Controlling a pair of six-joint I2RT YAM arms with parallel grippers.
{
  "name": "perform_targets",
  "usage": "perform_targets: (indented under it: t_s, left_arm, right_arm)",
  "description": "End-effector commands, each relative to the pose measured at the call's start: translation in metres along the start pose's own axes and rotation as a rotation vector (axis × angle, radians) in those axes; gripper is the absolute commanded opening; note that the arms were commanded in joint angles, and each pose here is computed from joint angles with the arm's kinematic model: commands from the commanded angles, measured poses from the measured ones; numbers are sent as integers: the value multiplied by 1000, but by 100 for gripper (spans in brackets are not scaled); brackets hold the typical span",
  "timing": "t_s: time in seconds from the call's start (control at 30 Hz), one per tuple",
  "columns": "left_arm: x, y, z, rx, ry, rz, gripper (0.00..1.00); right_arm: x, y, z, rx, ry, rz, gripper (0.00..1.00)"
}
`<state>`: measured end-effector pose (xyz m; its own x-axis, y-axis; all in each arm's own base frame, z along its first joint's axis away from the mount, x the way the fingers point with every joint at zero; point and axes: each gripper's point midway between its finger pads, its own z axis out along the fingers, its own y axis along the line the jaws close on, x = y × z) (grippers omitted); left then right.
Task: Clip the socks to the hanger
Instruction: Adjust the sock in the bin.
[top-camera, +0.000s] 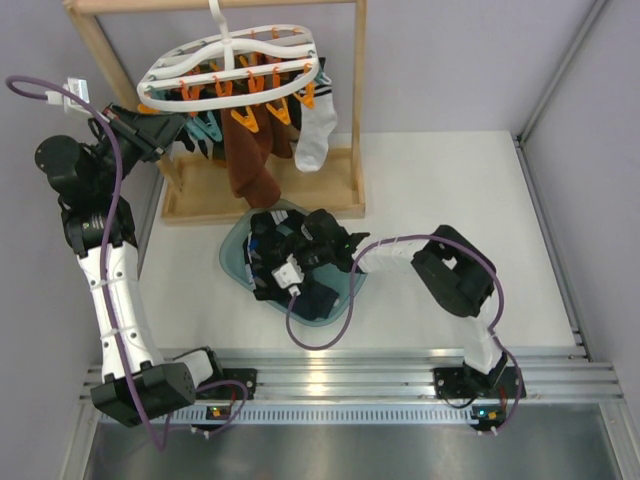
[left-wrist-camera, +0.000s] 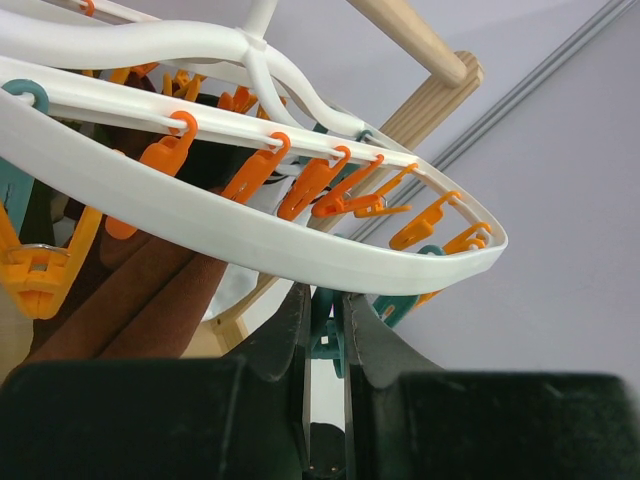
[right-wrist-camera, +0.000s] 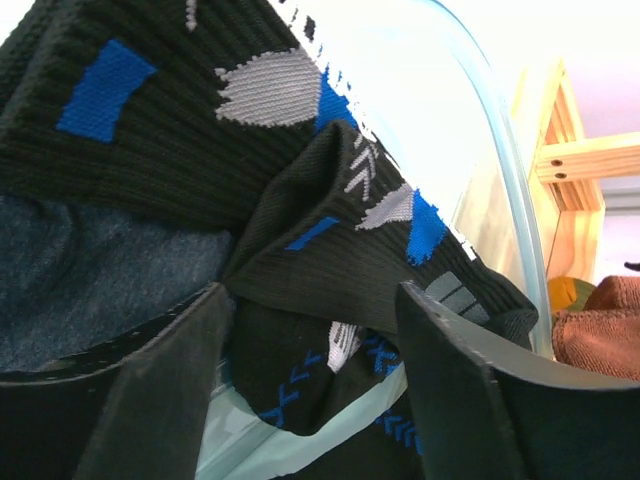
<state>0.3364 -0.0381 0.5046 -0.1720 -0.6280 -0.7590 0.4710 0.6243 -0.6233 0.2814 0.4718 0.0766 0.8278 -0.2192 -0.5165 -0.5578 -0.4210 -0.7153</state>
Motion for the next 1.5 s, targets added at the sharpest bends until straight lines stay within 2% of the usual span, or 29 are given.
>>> perform_targets:
  t_s: [0.0,0.23,0.37,0.47,0.53,0.57,0.77,0.9,1.03,1.13,1.33,1.47]
  left_arm:
    - [0,7,4,-11,-8,-6,0]
    - [0,10,6,-13,-4,-10,0]
    - [0,10,5,-14,-5,-8,0]
    - [1,12,5,-19,-4,-13,0]
    - [1,11,5,-18,-4,-10,0]
    - [1,11,5,-18,-4,-9,0]
    - [5,13,4,-27,11,-20,0]
    - [5,13,4,-27,11,-12,0]
    - [6,11,3,-14,23,11,0]
    - [8,11,3,-8,36,26,0]
    - [16,9,1,14,74,49,0]
    - [17,7,0,25,90,59,0]
  right_arm:
    - [-12,7,8,-30,-48,-39,69]
    - [-11,10,15,-38,-50,-51,71]
    - [-10,-2,21,18,-56,-30,62]
    - [-11,-11,22,56,-58,-15,51]
    - [-14,-18,20,77,-64,2,40]
    - [-17,-20,18,81,-71,24,31]
    - [-37,-34,-2,114,-93,66,0]
    - [-49,-65,-18,199,-97,143,0]
    - [-80,-122,-44,306,-175,324,0]
    - [-108,-157,-68,351,-251,389,0]
    - [-148,-206,-107,420,-338,375,0]
    - [-158,-225,-122,429,-350,348,0]
